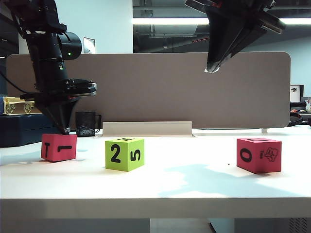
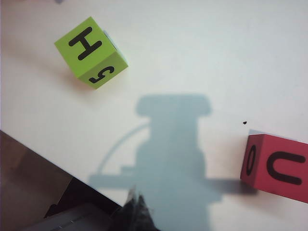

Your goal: Select the appropriate blocks from the scattered letter blocks on the table and arrange them in a row to spell out "THU".

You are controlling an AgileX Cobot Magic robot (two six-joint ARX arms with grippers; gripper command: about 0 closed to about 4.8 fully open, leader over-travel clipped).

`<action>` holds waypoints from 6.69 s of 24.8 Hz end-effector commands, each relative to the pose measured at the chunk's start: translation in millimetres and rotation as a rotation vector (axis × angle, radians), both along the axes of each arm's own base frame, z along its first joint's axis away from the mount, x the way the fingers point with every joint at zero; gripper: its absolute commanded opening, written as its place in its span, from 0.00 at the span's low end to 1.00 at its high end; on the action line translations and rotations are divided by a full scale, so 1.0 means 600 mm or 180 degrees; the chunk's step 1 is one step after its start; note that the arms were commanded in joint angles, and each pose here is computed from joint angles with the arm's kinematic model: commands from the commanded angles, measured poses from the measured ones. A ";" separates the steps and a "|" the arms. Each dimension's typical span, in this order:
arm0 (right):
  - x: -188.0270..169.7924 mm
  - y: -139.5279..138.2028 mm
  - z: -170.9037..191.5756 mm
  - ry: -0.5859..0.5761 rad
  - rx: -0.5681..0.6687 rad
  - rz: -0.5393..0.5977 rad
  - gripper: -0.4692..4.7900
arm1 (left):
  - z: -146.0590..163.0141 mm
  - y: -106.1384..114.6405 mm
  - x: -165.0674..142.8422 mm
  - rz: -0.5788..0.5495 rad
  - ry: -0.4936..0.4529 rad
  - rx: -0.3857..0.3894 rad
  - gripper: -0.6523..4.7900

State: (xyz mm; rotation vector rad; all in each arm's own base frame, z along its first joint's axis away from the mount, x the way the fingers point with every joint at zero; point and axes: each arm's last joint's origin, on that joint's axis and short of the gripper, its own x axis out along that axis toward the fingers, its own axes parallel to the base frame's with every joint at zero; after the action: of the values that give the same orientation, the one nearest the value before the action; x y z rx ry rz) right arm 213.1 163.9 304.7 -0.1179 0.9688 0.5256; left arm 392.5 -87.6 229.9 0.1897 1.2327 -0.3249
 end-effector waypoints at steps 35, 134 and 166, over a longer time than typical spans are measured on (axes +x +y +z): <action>-0.002 0.002 0.004 0.0036 0.0103 0.0040 0.17 | 0.047 -0.009 0.023 -0.0107 -0.0182 -0.0197 0.61; -0.008 -0.003 -0.002 0.0216 0.0024 0.0035 0.19 | 0.023 -0.193 -0.074 -0.0877 0.0523 -0.0085 0.75; -0.010 -0.004 -0.003 0.0249 -0.0002 0.0035 0.19 | -0.009 -0.234 -0.095 -0.0883 0.0465 0.0055 0.75</action>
State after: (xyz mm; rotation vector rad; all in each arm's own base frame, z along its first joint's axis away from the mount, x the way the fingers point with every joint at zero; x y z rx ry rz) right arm 207.2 161.0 300.5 -0.1112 1.0617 0.5406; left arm 339.2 -223.5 229.6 0.3655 1.3285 -0.5551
